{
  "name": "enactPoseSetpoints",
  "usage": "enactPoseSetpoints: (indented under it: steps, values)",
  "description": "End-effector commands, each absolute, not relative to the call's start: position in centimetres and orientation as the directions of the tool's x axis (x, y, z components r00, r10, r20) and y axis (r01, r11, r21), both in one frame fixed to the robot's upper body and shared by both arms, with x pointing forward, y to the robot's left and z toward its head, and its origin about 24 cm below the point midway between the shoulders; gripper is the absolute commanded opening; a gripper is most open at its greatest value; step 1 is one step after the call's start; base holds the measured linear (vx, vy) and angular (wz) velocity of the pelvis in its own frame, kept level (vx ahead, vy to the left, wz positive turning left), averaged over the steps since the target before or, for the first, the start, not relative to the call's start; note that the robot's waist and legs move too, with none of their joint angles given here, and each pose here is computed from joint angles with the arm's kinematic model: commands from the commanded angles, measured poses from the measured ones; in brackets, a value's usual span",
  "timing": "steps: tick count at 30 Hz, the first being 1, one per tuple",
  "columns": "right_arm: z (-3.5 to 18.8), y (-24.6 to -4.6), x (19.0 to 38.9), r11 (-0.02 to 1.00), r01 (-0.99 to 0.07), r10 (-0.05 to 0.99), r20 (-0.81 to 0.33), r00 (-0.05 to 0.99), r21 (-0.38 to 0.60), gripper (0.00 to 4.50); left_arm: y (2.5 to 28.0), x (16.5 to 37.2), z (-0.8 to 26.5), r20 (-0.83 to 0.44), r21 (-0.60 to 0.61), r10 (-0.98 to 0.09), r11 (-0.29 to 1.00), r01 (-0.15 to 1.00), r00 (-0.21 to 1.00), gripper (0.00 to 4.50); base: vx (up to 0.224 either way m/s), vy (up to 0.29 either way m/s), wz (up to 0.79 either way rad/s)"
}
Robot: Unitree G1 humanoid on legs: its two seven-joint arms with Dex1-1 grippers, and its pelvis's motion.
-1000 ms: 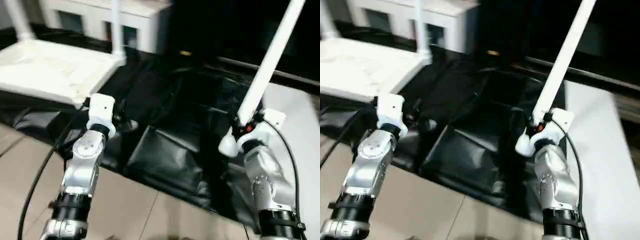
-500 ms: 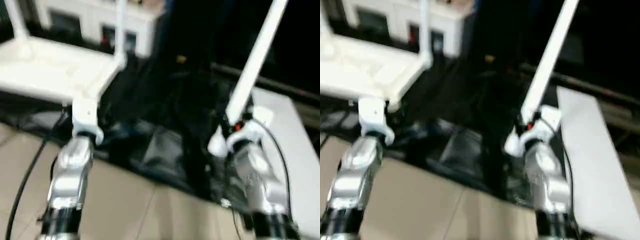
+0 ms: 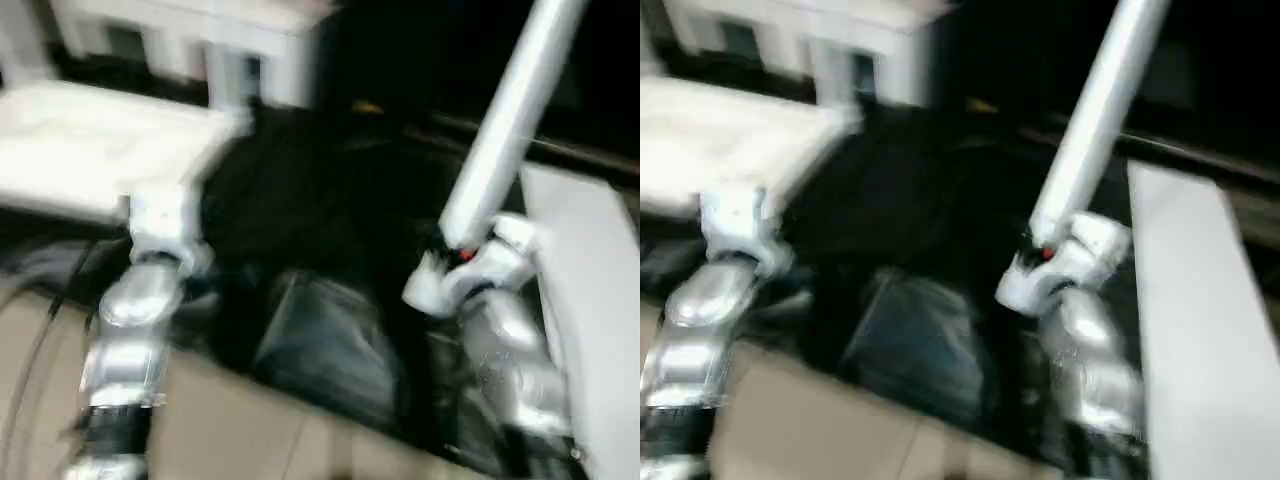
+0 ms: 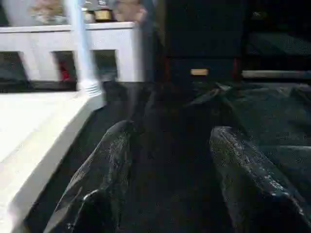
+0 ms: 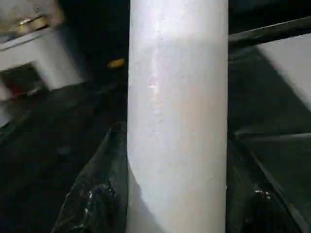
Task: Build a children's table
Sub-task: Move to table
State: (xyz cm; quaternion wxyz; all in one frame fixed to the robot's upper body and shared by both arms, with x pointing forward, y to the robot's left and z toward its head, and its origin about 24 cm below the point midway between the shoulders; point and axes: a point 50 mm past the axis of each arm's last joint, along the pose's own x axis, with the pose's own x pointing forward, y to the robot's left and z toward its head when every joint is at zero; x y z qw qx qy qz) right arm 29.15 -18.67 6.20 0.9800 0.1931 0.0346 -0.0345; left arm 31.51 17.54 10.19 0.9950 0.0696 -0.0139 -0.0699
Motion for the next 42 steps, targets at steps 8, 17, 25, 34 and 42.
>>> enactPoseSetpoints:
  steps: [8,17,25,34,42]
  values:
    - [6.9,-17.9,29.3,0.928,0.074,-0.058,-0.054,0.997,0.365,1.82,18.6,31.6,10.2,-0.004,0.151,-0.122,0.981,0.121,0.993,2.78,-0.1,0.182,-0.44]
    - [7.0,-17.8,29.5,0.93,0.062,-0.046,-0.053,0.998,0.362,1.82,18.8,31.5,10.5,0.007,0.156,-0.123,0.98,0.12,0.992,2.78,-0.123,0.202,-0.33]
    - [7.2,-16.9,30.2,0.938,0.0,0.021,-0.056,0.998,0.346,1.82,19.9,29.7,9.3,-0.018,0.121,-0.056,0.991,0.058,0.998,2.78,-0.089,0.293,-0.09]
    - [7.4,-15.9,30.8,0.938,-0.068,0.091,-0.052,0.994,0.341,1.82,18.4,29.2,9.2,-0.011,0.124,-0.104,0.987,0.104,0.995,2.78,-0.088,0.247,-0.01]
    - [8.5,-14.5,31.6,0.925,-0.137,0.137,0.025,0.99,0.356,1.82,18.1,30.5,10.2,0.012,0.138,-0.156,0.979,0.153,0.988,2.78,-0.083,0.24,0.04]
